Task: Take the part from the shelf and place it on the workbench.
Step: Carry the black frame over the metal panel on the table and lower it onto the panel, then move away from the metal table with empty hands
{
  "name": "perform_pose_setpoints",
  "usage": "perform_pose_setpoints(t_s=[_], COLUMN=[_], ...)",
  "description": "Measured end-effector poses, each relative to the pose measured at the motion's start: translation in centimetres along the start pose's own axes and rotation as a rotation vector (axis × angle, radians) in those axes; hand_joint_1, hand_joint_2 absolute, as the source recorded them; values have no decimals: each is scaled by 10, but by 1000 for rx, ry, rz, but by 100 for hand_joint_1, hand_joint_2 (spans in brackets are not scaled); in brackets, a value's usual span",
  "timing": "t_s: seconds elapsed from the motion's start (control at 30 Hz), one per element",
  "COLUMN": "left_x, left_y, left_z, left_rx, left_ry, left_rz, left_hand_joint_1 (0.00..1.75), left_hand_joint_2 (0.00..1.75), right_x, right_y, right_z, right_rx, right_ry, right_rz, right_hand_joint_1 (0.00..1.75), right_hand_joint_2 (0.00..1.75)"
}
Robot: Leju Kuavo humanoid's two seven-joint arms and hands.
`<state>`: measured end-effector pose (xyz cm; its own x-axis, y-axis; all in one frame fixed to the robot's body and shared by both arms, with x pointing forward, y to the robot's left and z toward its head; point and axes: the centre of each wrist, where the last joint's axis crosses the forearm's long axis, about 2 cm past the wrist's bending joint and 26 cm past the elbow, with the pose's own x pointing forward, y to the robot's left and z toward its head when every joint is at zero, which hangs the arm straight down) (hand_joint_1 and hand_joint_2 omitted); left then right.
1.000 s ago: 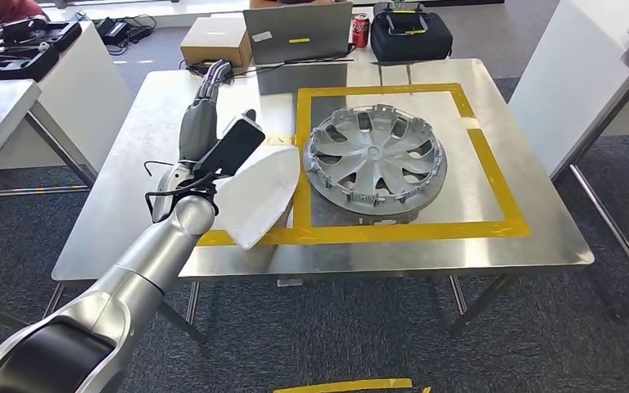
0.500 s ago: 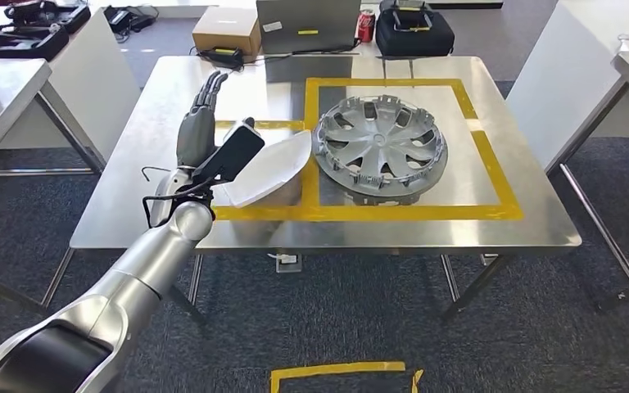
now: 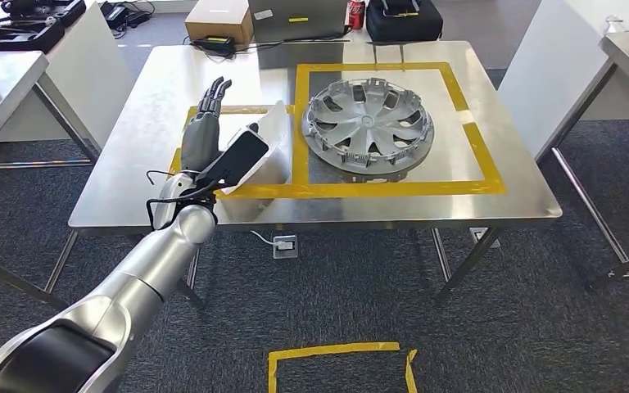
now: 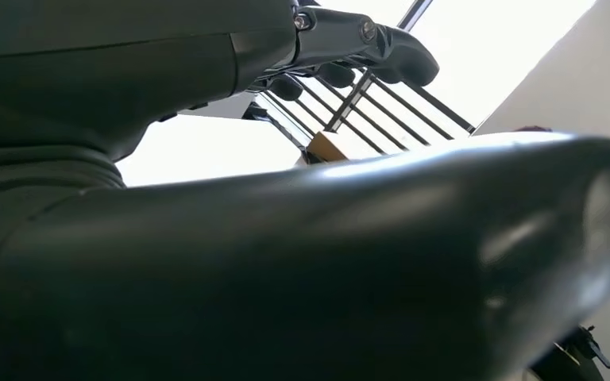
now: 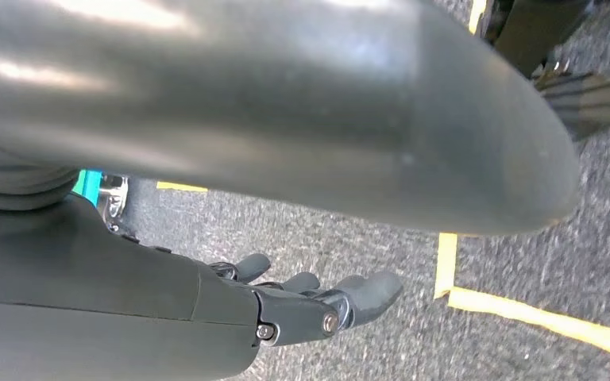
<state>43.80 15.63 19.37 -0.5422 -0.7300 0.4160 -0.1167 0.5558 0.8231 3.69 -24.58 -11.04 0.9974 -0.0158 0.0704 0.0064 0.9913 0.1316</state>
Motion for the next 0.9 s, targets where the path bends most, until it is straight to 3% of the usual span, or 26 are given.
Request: perform_pose_setpoints(t_s=[0.5,0.9], left_x=[-24,-44], left_y=[-11,-60], left_z=[27,103], left_rx=[-47,-224], left_ry=[91,241], left_rz=[-21,73], left_hand_joint_1=[0,0], left_hand_joint_2=[0,0], right_x=[-2,-3], right_y=[0,-1], right_z=[0,0], right_rx=[-1,-2], right_ry=[2,4], right_rz=[2,-13], right_hand_joint_1=[0,0], right_hand_joint_2=[0,0])
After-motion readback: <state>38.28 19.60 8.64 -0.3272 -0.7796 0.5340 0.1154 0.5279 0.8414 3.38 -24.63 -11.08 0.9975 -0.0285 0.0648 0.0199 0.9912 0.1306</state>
